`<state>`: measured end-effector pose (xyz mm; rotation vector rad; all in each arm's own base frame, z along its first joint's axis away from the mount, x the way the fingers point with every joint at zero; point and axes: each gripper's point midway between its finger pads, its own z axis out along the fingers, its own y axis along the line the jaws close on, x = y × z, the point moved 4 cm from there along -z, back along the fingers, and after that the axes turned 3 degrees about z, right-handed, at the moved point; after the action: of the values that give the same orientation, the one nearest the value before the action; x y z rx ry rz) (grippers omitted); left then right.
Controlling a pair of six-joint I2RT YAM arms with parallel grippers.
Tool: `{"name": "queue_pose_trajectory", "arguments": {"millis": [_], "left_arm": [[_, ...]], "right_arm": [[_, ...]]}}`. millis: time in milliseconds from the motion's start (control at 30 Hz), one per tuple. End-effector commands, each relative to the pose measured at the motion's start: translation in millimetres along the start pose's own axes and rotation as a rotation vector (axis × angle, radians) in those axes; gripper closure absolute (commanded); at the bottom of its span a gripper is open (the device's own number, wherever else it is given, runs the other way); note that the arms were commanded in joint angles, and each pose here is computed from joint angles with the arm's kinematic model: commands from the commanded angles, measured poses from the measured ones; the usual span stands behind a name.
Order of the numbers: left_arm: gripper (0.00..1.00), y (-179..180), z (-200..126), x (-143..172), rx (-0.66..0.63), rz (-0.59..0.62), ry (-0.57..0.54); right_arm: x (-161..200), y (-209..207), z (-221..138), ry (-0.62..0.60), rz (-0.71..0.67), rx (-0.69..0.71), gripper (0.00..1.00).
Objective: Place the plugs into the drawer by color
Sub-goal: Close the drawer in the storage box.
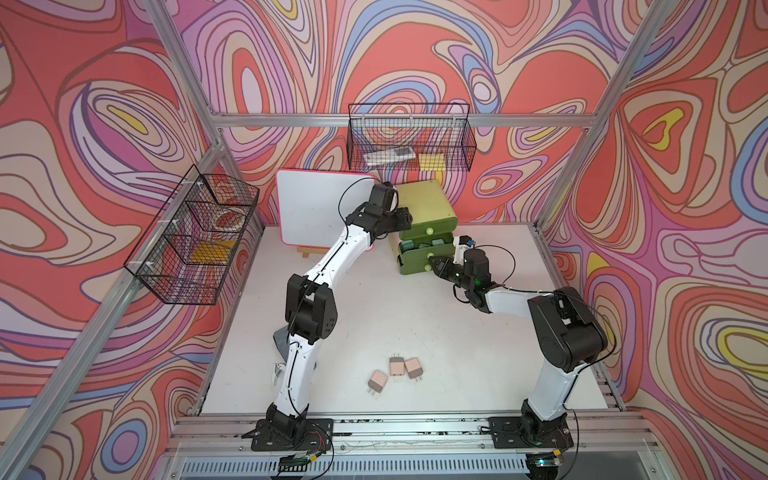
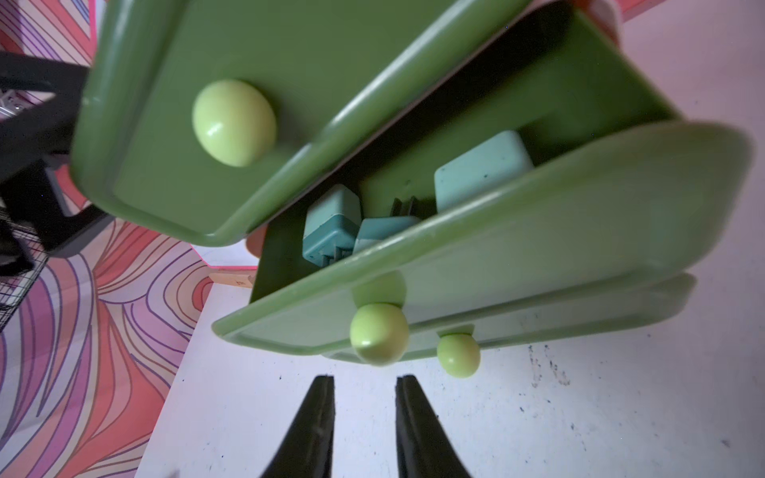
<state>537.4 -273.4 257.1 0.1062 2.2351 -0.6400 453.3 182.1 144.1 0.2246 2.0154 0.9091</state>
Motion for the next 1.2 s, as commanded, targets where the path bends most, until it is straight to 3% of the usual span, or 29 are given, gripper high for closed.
{"name": "queue_pose_trajectory", "arguments": {"millis": [0,400,767,967,1067,1167], "left_arm": [[0.41,9.0,5.2,24.8,-0.038,0.007,0.097],[0.41,7.2,3.4,23.6,-0.033,0.009,0.094],[0.41,5.6,1.6,21.9,-0.034,0.016,0.087],[0.41,4.4,-2.4,15.3,-0.035,0.036,0.074],[0.41,2.7,-4.9,12.5,-0.030,0.038,0.070],[0.41,1.7,-6.1,12.0,-0.027,0.040,0.070]], "right_arm": [[-15.9,5.0,14.3,-0.052,-0.040,-0.007,0.72],[-35.5,6.7,56.5,-0.080,-0.049,-0.021,0.72],[-27.6,5.5,52.8,-0.027,-0.063,-0.049,0.64],[-7.7,19.0,20.2,0.271,-0.464,-0.076,0.34],[-8.5,14.6,10.0,0.404,-0.660,-0.026,0.30],[1.5,10.2,-2.4,0.462,-0.900,-0.078,0.26]]}}
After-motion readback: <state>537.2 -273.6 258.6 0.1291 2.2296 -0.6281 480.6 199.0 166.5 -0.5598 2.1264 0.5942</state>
